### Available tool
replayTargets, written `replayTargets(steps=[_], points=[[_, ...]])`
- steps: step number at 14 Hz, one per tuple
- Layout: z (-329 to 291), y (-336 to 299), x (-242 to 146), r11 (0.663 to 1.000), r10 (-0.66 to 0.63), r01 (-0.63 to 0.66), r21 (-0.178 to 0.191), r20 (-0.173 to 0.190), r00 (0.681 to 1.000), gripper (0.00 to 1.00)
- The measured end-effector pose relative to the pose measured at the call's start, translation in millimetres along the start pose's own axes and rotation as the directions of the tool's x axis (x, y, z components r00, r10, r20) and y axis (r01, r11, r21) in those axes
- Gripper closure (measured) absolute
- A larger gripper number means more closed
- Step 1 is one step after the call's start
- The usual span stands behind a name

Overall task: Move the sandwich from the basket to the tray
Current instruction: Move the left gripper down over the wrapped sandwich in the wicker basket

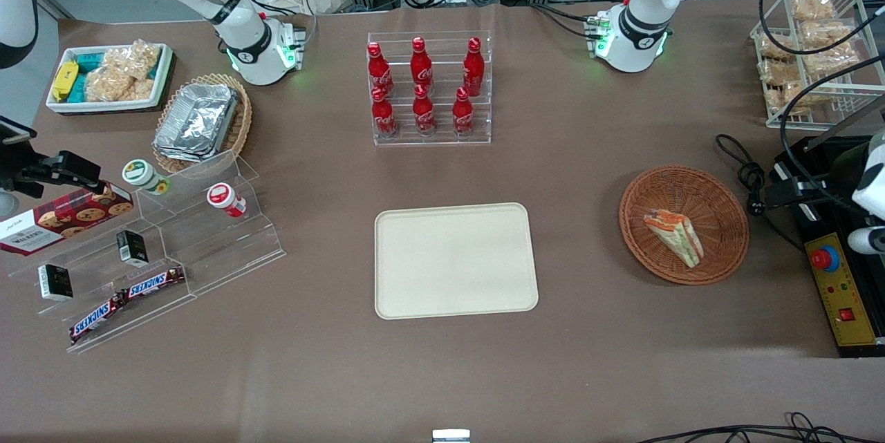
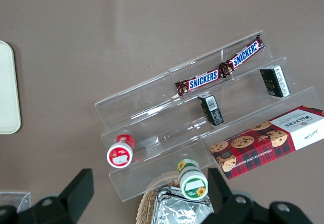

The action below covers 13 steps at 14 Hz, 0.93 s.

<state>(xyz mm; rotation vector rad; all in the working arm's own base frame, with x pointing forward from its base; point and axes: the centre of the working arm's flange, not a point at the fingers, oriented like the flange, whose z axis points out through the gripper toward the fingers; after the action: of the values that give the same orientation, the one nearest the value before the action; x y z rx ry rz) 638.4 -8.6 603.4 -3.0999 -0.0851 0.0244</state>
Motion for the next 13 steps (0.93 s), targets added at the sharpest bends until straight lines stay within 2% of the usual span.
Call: replayTargets(steps=[4,5,9,10,13], points=[[2,2,0,1.000,0.008,-0.008,0.000,0.006,1.000,0.01],[7,2,0,1.000,0.009,-0.009,0.000,0.020,1.000,0.01],[89,9,-2,1.000,0.024,-0.026,0.010,0.175,0.984,0.01],[113,12,0,1.000,0.020,-0.022,0.010,0.186,0.982,0.01],[181,17,3,1.000,-0.027,0.026,0.007,0.158,0.987,0.01]])
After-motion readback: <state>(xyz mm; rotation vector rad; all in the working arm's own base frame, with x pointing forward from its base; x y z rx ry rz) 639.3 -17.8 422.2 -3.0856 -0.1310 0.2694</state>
